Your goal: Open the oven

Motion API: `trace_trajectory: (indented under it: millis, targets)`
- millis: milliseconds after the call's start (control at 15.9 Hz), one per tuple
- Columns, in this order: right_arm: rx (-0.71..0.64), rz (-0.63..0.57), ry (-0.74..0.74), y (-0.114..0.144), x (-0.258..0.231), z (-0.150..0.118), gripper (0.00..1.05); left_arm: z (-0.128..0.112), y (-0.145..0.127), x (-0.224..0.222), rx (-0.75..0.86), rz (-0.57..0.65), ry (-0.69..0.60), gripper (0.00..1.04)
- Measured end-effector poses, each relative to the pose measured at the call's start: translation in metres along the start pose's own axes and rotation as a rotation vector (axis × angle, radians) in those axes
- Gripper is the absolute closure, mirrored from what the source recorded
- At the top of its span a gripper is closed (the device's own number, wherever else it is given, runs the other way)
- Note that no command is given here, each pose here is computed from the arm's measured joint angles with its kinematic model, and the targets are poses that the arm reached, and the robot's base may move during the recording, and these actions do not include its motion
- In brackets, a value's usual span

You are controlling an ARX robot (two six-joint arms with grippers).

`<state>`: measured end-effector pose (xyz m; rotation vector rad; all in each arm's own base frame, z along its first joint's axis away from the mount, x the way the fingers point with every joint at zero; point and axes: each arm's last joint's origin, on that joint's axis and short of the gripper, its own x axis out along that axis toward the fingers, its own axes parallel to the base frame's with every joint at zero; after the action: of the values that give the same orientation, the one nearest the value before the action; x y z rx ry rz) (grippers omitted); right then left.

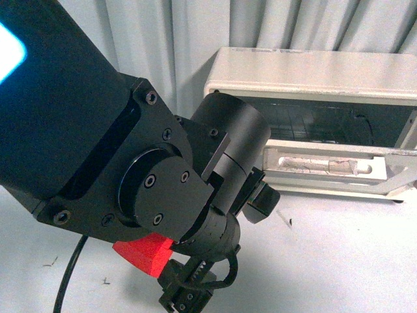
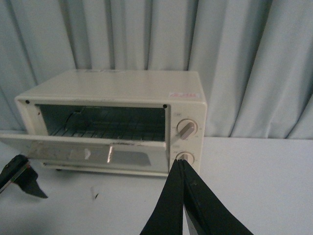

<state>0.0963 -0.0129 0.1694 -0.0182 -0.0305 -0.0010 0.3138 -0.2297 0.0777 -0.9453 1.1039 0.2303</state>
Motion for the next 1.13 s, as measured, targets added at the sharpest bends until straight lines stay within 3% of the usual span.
trace_trajectory:
  millis: [251,1129]
  targets:
    - [0.008,0.029,0.027,0.014,0.001,-0.002,1.03,0.0,0.0,0.0,0.001,0.0,0.001,0.07]
    - [0.008,0.001,0.027,0.013,0.001,-0.003,1.03,0.0,0.0,0.0,0.001,0.001,0.001,0.07]
